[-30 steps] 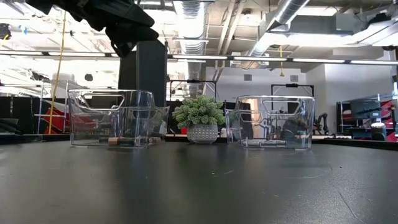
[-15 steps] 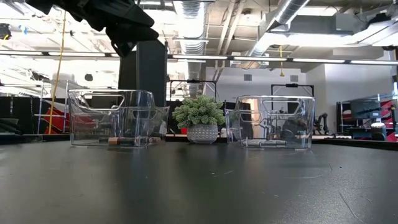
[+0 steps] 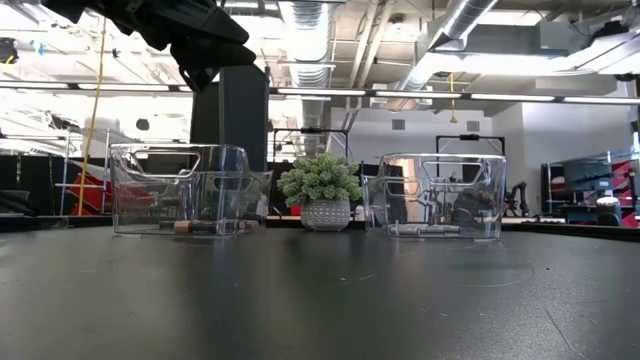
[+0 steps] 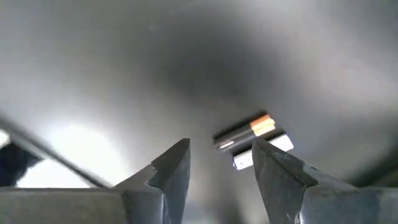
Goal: Sort batteries
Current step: Put the black-brown battery into the left transparent bin
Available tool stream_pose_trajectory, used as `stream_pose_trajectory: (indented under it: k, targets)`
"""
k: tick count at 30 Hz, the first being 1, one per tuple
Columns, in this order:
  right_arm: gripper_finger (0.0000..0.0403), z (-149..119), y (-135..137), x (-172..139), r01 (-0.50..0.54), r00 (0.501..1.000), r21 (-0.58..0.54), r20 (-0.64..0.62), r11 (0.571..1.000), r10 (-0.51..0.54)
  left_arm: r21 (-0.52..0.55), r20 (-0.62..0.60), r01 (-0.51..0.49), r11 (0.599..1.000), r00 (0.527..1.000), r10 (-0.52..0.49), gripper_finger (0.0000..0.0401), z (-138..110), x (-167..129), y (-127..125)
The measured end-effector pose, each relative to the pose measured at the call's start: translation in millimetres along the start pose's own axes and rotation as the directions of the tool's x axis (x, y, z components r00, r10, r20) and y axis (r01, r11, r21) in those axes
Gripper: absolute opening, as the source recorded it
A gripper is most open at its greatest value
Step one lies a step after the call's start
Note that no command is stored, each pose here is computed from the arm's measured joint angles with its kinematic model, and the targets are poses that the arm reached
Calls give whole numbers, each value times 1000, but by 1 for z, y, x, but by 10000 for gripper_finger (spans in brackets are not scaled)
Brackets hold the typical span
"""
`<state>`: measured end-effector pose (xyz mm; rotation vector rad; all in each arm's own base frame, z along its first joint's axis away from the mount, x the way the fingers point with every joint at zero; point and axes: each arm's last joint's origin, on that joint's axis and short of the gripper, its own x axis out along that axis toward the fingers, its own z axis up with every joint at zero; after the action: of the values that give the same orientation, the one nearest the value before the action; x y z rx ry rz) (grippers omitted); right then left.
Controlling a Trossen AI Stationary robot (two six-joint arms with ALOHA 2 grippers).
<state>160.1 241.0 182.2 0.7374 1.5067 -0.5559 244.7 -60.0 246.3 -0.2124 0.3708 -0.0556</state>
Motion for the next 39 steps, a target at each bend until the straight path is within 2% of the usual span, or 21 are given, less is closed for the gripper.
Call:
stream_pose_trajectory:
  k: [3,6,13,17,21,25,31,34,39]
  targets:
    - [191,0,1,0,-9,1000,-104,-1,994,9,-2,0,0,1000,1000,0,116,0,0,0]
    - [199,2,1,0,-3,1000,-150,1,989,3,-12,0,0,1000,1000,0,116,0,0,0]
    - [235,13,1,-1,13,1000,-113,10,993,-12,-25,0,1,1000,1000,-1,116,0,0,0]
    - [239,17,2,-1,12,1000,-67,10,998,-11,-31,-1,2,1000,1000,-2,116,0,0,0]
    - [239,18,2,-1,22,999,53,-37,998,-20,-37,0,2,999,1000,-2,116,0,0,0]
    - [239,19,2,-1,40,997,192,-66,981,-28,-40,-1,2,999,1000,-2,116,0,0,0]
    - [239,17,-5,10,60,997,410,-75,910,-32,-40,-1,2,999,1000,-2,116,0,0,0]
    - [239,15,-8,20,56,995,449,-99,892,-12,-40,0,2,999,1000,-2,116,0,0,0]
    - [239,14,-10,23,54,995,454,-101,889,-9,-40,-1,2,999,1000,-2,116,0,0,0]
